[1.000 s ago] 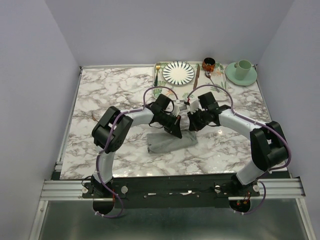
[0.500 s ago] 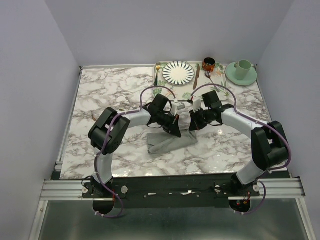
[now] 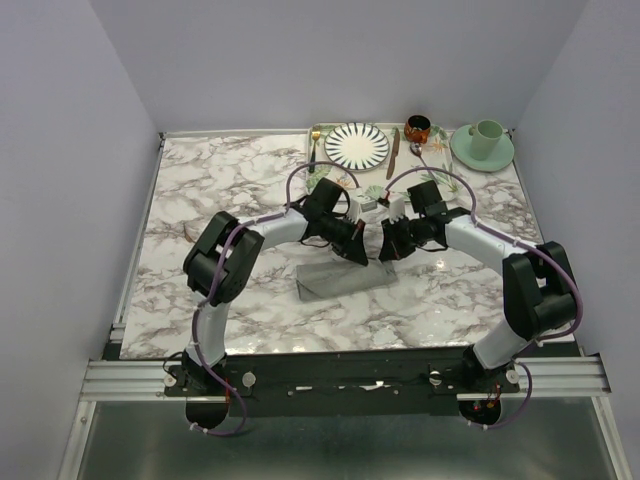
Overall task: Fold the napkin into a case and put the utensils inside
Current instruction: Stuff the top corner of the smaller-rectangle-folded napkin into the folded napkin.
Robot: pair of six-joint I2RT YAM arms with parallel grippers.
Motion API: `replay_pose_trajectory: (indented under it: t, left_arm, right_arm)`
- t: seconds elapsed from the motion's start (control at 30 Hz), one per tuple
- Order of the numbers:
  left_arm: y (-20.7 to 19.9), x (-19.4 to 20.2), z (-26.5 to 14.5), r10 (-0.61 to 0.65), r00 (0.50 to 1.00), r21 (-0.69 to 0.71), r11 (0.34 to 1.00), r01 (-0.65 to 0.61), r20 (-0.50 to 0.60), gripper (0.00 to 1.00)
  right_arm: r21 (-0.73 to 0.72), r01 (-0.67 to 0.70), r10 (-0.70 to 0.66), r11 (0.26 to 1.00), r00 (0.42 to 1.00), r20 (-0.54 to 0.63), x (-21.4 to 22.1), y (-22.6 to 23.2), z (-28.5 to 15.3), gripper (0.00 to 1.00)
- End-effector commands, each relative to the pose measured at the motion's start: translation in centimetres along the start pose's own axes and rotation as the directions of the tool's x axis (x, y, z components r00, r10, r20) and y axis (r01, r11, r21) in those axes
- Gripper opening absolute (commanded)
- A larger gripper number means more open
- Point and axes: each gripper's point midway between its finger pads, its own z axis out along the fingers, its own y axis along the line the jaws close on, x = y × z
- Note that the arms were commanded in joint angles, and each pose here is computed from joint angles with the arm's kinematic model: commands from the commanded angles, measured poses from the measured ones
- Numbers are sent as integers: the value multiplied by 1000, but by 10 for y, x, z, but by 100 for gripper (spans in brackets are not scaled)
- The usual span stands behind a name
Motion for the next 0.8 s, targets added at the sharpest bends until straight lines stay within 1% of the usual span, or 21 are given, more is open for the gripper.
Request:
replay_pose_trajectory:
  t: [0.0, 0.07, 0.17, 0.2, 0.3, 0.5, 0.53, 0.6, 0.63, 0.67, 0.73, 0.77]
  left_arm:
    - [12, 10, 5, -29, 998, 26, 999, 31, -54, 0]
    - [18, 10, 7, -53, 997, 25, 998, 55, -58, 0]
    - [35, 15, 9, -125, 990, 17, 992, 127, -64, 0]
    - [44, 22, 11, -159, 984, 10, 987, 161, -77, 0]
    - [54, 28, 16, -227, 970, 10, 973, 229, -88, 0]
    - [64, 40, 22, -297, 948, -6, 954, 298, -114, 0]
    - [64, 40, 22, -299, 947, -10, 954, 300, -115, 0]
    - [66, 43, 23, -314, 941, -13, 949, 315, -122, 0]
    - [66, 43, 24, -319, 939, -17, 947, 320, -124, 0]
    - [66, 43, 24, -318, 940, -17, 948, 319, -123, 0]
    - [67, 44, 23, -322, 938, -18, 946, 323, -126, 0]
    - [67, 46, 24, -322, 938, -17, 946, 323, -129, 0]
  right_arm:
    - [-29, -17, 17, 999, 1000, -9, -1, 2, 3, 1]
    - [-27, -19, 19, 999, 1000, -7, -2, 0, 3, 1]
    - [-24, -19, 19, 1000, 1000, -4, -5, 0, 2, 1]
    - [-24, -18, 18, 1000, 1000, -3, -5, 0, 2, 1]
    - [-32, -21, 21, 999, 1000, 1, -6, 1, 1, 1]
    - [-31, 19, -17, 999, 999, 41, -19, 3, -7, 1]
    - [-29, 28, -27, 999, 999, 42, -20, 3, -8, 4]
    - [-4, 43, -43, 999, 999, 25, -18, -3, -8, 15]
    - [9, 47, -47, 999, 999, 22, -18, -5, -8, 30]
    - [33, 54, -55, 998, 998, 25, -18, -8, -10, 40]
    - [62, 78, -80, 995, 996, 27, -18, -11, -12, 55]
    - [100, 94, -98, 991, 995, 33, -20, -16, -13, 58]
